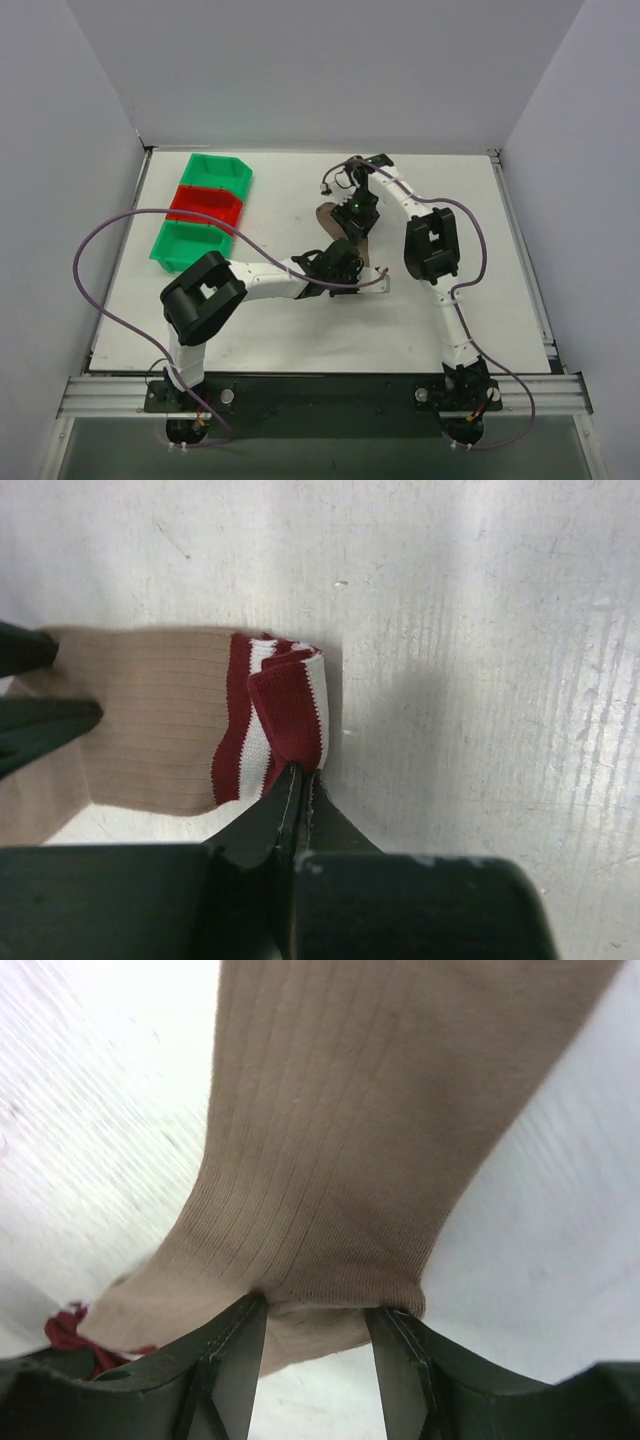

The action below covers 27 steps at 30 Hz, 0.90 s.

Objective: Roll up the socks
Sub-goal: Roll the sock at the center of the board.

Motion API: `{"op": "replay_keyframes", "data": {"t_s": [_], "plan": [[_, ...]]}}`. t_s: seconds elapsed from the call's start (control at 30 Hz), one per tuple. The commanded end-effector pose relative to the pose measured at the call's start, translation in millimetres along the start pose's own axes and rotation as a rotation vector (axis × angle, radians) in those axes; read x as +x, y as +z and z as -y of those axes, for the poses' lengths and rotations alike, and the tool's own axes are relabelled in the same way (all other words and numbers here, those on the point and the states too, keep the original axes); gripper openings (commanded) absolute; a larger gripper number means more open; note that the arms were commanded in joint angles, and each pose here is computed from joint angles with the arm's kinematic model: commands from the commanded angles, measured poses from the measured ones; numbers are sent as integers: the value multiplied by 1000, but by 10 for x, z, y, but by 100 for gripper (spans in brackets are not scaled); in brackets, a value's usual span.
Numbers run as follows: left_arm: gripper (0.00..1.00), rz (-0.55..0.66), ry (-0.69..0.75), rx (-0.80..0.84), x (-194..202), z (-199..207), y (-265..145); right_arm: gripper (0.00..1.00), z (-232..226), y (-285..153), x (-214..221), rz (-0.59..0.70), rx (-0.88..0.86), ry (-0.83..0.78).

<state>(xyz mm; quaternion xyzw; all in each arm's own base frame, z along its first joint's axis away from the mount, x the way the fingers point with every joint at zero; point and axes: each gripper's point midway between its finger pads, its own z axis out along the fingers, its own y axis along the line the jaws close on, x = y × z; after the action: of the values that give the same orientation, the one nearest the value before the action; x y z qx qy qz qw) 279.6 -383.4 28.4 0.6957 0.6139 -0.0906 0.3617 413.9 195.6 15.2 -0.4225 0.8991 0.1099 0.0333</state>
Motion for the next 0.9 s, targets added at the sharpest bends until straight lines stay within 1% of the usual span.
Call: {"op": "replay_keyframes", "data": {"t_s": [0.0, 0.13, 0.27, 0.3, 0.33, 0.37, 0.4, 0.47, 0.5, 0.57, 0.6, 0.67, 0.7, 0.77, 0.8, 0.83, 0.87], "plan": [[0, -167, -136, 112, 325, 300, -111, 46, 1, 273, 55, -130, 110, -21], [0, -144, -179, 199, 240, 395, -192, 47, 26, 251, 24, -130, 153, -20], [0, -130, -231, 231, 242, 313, -210, 53, 151, 47, -59, -48, 204, 24], [0, -133, -248, 243, 266, 308, -198, 58, 194, -78, -93, -9, 216, 38], [0, -133, -257, 253, 259, 287, -205, 61, 214, -152, -117, 14, 220, 47], [0, -134, -278, 259, 292, 257, -208, 69, 237, -227, -150, 42, 226, 60], [0, -150, -291, 275, 338, 278, -195, 74, 248, -367, -187, 77, 235, 67], [0, -139, -311, 292, 312, 241, -189, 81, 334, -521, -208, 122, 253, 94], [0, -151, -328, 300, 368, 234, -175, 82, 356, -648, -223, 149, 268, 104], [0, -141, -341, 308, 348, 190, -164, 86, 455, -768, -209, 181, 287, 131], [0, -149, -350, 324, 376, 213, -153, 87, 470, -895, -217, 211, 298, 149], [0, -147, -356, 333, 368, 210, -141, 88, 578, -1001, -165, 238, 321, 189], [0, -145, -358, 342, 363, 223, -139, 89, 597, -1159, -158, 274, 345, 219], [0, -146, -360, 352, 366, 232, -131, 88, 725, -1245, -61, 307, 375, 273], [0, -157, -362, 366, 370, 249, -119, 88, 740, -1440, -32, 354, 398, 291], [0, -161, -367, 385, 366, 283, -111, 88, 745, -1478, 19, 373, 402, 319], [0, -161, -374, 388, 349, 252, -83, 87, 765, -1614, 114, 421, 425, 335]]}}
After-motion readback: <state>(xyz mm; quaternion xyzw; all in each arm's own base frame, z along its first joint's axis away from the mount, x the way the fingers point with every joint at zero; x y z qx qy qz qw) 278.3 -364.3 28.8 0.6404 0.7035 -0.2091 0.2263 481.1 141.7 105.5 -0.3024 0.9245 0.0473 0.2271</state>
